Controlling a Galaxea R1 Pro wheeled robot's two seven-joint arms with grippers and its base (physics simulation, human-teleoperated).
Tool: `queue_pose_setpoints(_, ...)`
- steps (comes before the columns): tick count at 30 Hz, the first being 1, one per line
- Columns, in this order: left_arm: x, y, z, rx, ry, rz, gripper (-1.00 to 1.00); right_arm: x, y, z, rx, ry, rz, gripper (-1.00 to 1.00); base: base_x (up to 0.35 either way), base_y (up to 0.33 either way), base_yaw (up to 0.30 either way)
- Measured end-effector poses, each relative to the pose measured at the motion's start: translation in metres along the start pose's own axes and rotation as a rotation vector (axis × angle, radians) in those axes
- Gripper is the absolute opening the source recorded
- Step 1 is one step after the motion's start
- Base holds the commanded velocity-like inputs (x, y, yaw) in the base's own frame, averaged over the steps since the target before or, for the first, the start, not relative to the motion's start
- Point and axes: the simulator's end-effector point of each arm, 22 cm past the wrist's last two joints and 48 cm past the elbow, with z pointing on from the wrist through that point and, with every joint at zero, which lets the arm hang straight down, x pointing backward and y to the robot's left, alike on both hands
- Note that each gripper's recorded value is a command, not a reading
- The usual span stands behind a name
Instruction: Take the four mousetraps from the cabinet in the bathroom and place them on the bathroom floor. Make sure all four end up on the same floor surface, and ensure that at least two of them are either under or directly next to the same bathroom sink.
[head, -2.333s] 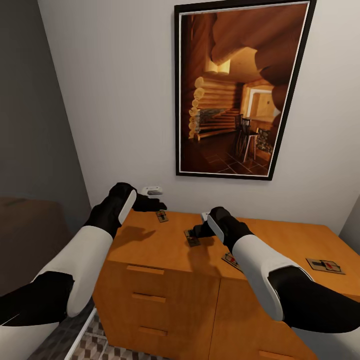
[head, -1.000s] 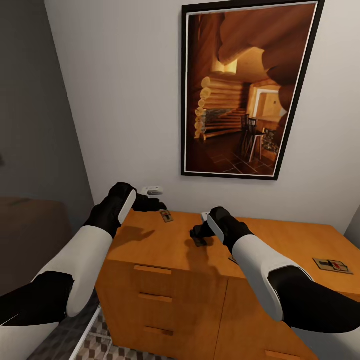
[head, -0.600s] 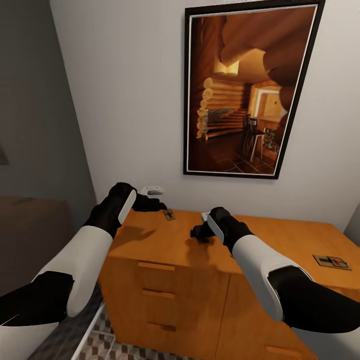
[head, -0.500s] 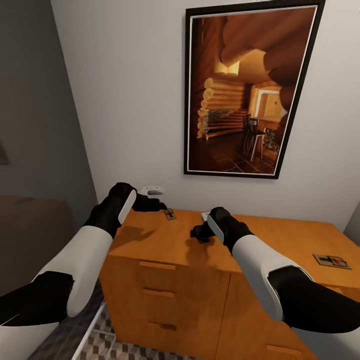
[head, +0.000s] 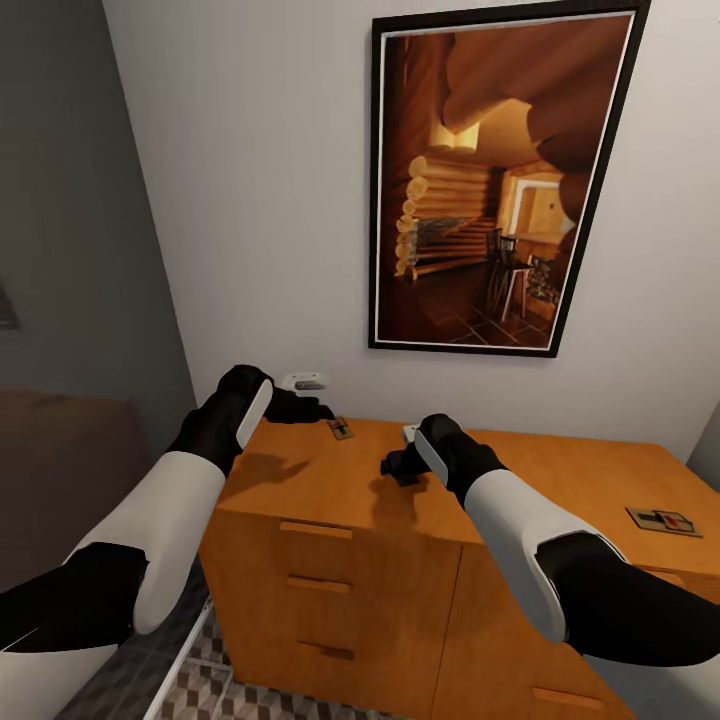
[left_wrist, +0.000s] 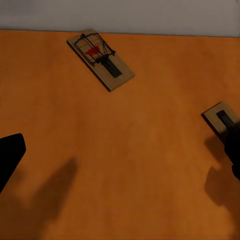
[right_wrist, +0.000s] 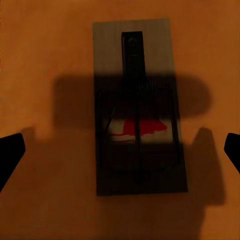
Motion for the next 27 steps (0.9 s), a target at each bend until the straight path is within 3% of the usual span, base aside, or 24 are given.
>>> queue_pose_setpoints(27, -0.0001, -0.0004, 0.0, 0.001, -0.001, 0.0, 1.0, 0.0072, -0.0054, 0.0074, 0.019, 0.002, 0.004, 1.0, 0.0, 0.0, 0.0)
